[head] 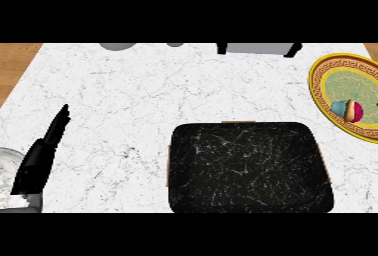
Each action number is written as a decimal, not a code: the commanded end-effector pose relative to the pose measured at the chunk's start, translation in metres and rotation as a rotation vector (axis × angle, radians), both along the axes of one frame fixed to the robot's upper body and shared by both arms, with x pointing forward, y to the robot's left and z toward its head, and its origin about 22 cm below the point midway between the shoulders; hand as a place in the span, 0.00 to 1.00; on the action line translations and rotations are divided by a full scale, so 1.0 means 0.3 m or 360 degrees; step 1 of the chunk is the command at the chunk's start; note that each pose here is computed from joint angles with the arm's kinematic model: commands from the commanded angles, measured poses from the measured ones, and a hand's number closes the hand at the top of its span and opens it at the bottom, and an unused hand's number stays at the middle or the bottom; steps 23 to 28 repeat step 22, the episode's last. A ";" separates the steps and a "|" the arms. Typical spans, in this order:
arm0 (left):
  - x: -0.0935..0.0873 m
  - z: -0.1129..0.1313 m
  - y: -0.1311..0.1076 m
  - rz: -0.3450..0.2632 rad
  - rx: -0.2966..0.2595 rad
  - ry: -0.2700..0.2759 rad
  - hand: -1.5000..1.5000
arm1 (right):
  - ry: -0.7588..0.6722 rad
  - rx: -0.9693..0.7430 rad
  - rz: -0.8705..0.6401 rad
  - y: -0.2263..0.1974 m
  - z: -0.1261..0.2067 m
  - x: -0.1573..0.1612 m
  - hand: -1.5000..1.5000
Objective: Pick the cupcake from the tray and place it in the plate
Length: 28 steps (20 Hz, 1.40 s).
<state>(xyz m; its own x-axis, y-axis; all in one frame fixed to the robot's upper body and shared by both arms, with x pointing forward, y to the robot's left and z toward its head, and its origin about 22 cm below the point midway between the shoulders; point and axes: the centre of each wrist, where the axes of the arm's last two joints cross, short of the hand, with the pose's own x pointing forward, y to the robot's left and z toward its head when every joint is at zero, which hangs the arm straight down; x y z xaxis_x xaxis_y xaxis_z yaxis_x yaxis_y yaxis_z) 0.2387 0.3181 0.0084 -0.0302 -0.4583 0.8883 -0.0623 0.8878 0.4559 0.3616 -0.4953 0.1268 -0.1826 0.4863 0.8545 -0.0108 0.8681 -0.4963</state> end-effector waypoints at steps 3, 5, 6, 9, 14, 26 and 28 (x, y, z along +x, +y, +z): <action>-0.025 0.004 0.014 -0.0009 0.0011 0.0006 0.50 | -0.0077 0.0412 -0.0038 -0.133 0.083 -0.100 0.00; 0.002 0.006 -0.003 0.0004 -0.0002 0.0023 0.50 | -0.0090 0.0465 -0.0053 -0.131 0.051 -0.106 0.00; -0.025 -0.002 -0.004 0.0004 0.0000 -0.0004 0.50 | -0.0095 0.0478 -0.0066 -0.160 0.057 -0.137 0.00; -0.036 -0.028 0.007 0.0019 -0.0004 0.0035 0.50 | -0.0163 0.0494 -0.0061 -0.190 0.085 -0.162 0.00; -0.021 -0.011 -0.006 0.0006 -0.0005 0.0001 0.50 | -0.0211 0.0446 -0.0069 -0.221 0.119 -0.188 0.00; -0.013 0.002 -0.005 -0.0015 -0.0004 -0.0020 0.50 | -0.0214 0.0442 -0.0094 -0.246 0.121 -0.220 0.00; -0.013 0.002 -0.005 -0.0015 -0.0004 -0.0020 0.50 | -0.0214 0.0442 -0.0094 -0.246 0.121 -0.220 0.00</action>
